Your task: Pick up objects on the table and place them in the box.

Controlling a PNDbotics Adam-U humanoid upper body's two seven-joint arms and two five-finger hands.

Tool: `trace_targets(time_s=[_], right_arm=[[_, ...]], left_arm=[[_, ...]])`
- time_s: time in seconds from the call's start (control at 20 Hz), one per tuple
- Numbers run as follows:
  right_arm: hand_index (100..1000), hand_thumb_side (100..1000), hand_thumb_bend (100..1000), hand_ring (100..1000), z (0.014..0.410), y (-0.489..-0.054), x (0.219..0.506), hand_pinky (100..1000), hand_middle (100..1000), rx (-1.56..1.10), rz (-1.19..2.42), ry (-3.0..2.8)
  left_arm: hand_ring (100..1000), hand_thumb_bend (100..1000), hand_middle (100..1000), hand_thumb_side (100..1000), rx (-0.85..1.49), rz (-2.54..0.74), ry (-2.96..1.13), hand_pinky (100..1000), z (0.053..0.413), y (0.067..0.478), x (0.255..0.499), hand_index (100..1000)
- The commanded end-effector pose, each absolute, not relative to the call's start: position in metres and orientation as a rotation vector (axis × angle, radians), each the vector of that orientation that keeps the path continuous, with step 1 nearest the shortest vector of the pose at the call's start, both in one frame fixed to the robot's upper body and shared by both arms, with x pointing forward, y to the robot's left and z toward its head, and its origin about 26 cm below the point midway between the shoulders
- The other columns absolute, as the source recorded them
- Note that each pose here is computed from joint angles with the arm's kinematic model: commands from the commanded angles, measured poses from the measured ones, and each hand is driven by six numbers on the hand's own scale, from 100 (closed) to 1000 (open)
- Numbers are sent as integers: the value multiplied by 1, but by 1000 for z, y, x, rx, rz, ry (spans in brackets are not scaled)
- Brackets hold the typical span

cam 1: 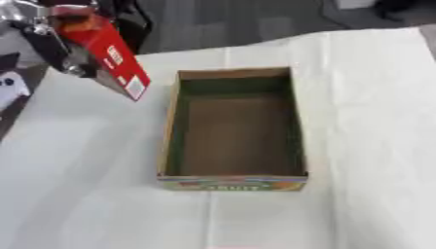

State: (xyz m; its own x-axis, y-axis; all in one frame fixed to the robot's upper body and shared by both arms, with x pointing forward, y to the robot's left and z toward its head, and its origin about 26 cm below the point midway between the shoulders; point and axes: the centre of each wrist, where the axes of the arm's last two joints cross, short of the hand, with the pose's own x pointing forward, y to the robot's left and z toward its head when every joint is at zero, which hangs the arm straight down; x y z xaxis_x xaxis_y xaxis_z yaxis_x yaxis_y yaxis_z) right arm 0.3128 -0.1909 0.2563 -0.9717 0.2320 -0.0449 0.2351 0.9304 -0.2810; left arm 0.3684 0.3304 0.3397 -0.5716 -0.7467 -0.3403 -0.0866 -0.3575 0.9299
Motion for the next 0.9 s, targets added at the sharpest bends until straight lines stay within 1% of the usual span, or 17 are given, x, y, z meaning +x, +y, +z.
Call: trace_targets(time_s=[0.05, 0.5, 0.55, 0.9], right_arm=[[840, 811, 100, 743, 260, -190, 310, 483, 819, 370, -448, 3062], [841, 811, 100, 744, 260, -189, 310, 489, 819, 363, -444, 3064], [841, 826, 100, 745, 260, -189, 310, 490, 819, 363, -443, 3062], [843, 844, 100, 747, 265, -188, 310, 495, 821, 366, -452, 3039]], left_arm=[[411, 145, 445, 100, 1067, -2012, -1495, 362, 350, 311, 376, 494], [406, 130, 440, 100, 915, -2083, -1630, 342, 348, 254, 410, 490], [407, 131, 441, 100, 894, -2095, -1644, 343, 347, 246, 413, 490], [403, 121, 436, 100, 740, -2216, -1664, 332, 336, 212, 423, 487]])
